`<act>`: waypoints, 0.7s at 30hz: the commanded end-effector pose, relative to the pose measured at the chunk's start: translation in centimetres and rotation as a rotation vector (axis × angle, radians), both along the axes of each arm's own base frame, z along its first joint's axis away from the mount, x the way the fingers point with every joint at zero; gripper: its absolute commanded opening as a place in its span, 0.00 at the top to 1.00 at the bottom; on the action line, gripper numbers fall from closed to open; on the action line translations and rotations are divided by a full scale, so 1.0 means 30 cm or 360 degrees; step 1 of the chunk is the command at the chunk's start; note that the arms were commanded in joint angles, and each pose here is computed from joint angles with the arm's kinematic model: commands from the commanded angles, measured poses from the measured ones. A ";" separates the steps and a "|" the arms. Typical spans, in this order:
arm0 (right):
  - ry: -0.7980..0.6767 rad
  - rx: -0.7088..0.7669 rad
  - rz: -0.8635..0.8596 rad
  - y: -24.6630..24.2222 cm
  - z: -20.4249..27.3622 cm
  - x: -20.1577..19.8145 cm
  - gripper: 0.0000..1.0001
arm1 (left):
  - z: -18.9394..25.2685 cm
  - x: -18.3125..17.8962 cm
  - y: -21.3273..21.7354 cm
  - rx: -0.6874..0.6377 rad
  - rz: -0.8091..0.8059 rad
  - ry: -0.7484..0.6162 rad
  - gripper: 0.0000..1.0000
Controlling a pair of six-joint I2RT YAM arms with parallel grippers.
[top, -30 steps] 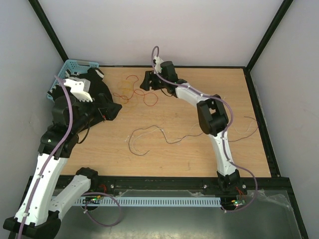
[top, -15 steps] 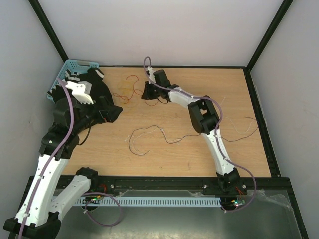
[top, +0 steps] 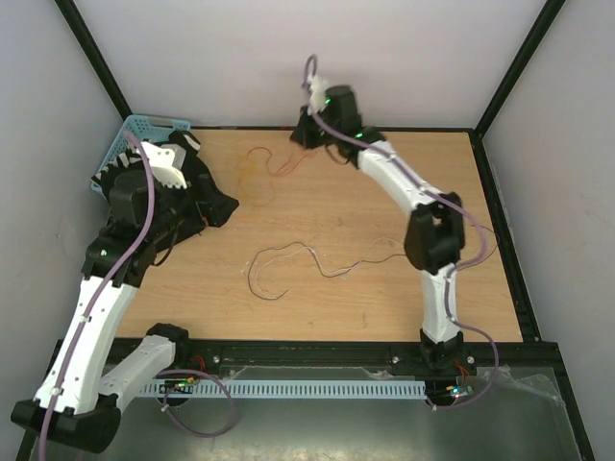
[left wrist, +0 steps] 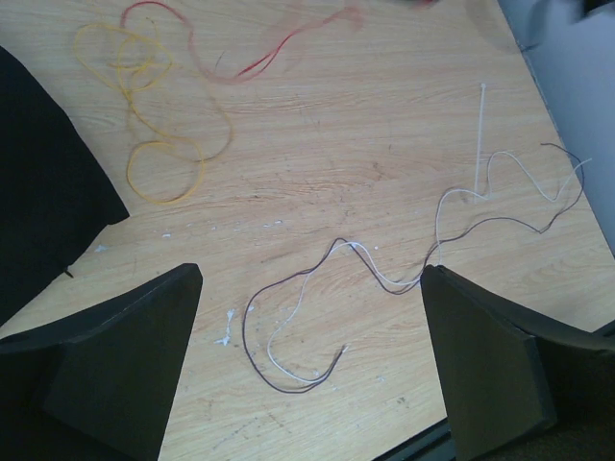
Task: Zip-tie the wires
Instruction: Pick up the cable at the center of the board.
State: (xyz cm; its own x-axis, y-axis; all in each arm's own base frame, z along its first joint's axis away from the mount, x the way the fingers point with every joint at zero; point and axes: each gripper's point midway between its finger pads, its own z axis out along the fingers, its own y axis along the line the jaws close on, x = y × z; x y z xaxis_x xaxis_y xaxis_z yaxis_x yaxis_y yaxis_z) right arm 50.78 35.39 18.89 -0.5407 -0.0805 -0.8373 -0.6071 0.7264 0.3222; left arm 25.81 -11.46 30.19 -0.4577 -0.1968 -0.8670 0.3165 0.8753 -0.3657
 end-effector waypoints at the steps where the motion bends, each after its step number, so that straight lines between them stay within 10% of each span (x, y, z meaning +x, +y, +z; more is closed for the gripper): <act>1: -0.0381 0.0142 -0.0029 -0.146 0.459 -0.014 1.00 | 0.078 0.037 0.000 0.0042 -0.0037 -0.0095 0.01; 11: -0.0821 0.0282 -0.0136 -0.349 0.954 -0.083 1.00 | 0.126 0.143 -0.061 0.0001 -0.0146 -0.0087 0.01; 21: -0.0910 0.0290 -0.0068 -0.447 1.107 -0.285 1.00 | 0.258 0.182 -0.195 -0.0323 -0.0410 -0.0276 0.01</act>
